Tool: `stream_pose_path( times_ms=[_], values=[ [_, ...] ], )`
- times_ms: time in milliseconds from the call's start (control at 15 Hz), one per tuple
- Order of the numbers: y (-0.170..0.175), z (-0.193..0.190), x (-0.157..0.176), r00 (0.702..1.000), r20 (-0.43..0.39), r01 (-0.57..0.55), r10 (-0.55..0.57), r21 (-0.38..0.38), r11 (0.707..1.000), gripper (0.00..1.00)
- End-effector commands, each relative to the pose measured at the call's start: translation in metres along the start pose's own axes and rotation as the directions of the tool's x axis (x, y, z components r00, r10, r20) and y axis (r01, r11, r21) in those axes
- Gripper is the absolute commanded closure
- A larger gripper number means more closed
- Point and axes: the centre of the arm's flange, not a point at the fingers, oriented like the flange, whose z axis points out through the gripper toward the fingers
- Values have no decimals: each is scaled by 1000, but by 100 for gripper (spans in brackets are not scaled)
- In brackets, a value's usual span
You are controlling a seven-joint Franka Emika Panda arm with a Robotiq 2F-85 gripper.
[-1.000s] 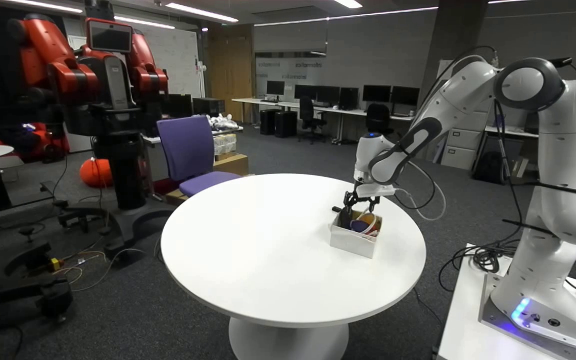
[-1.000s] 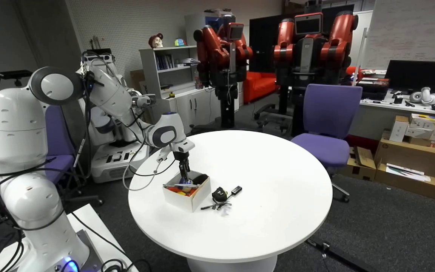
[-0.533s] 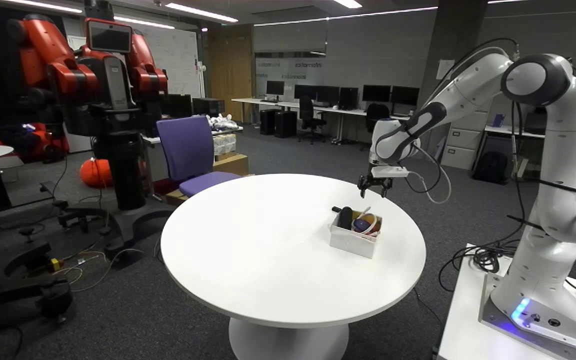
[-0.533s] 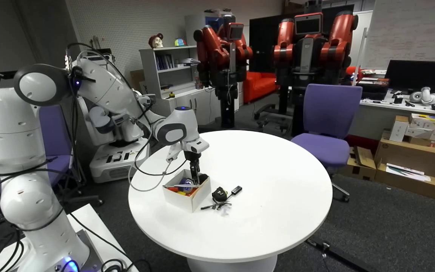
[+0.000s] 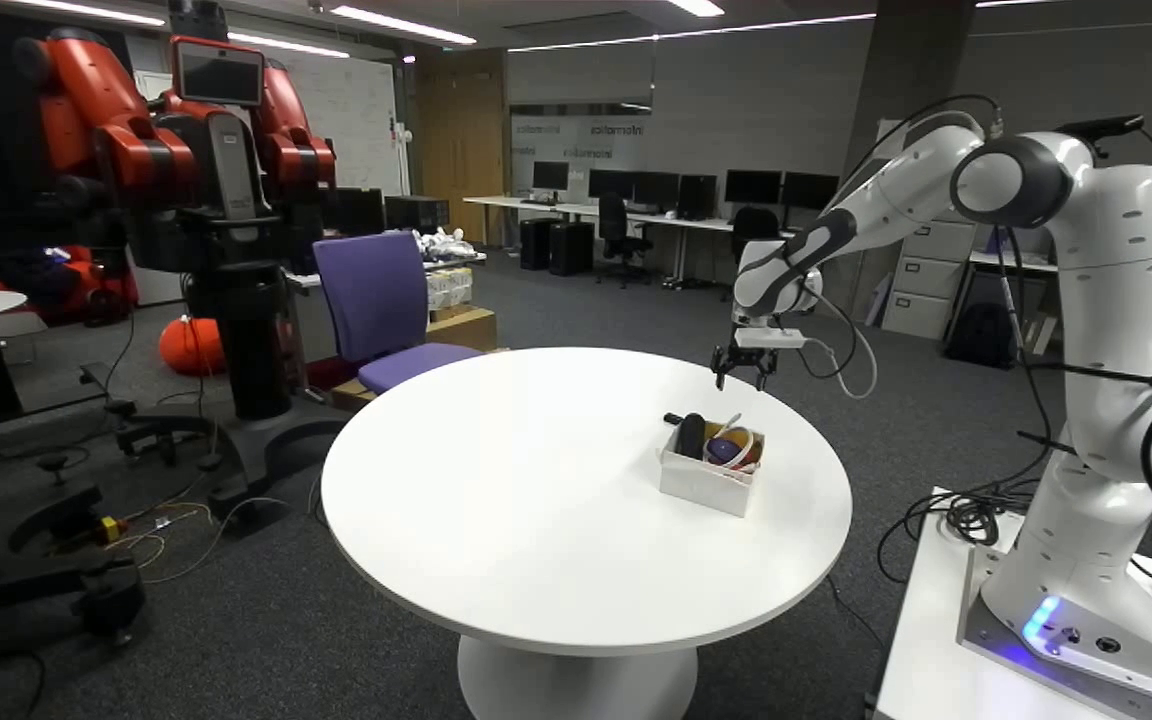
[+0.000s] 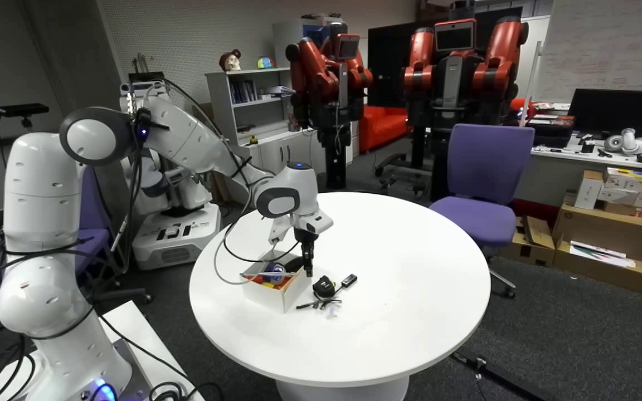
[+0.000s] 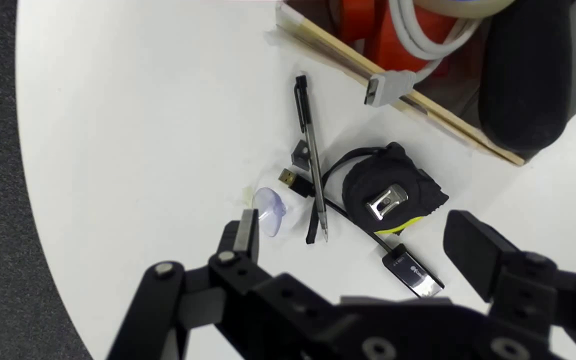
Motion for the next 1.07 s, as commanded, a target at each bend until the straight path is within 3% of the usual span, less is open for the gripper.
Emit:
stream_pose_path(
  times_ms=[0,267,667,1000],
  values=[
    [-18,34,34,999,25,-48,48,11,999,0],
    [-37,73,50,994,28,-103,103,17,995,0],
    [-60,95,61,985,23,-174,174,28,984,0],
    [-61,109,55,945,40,-324,324,7,946,0]
  ],
)
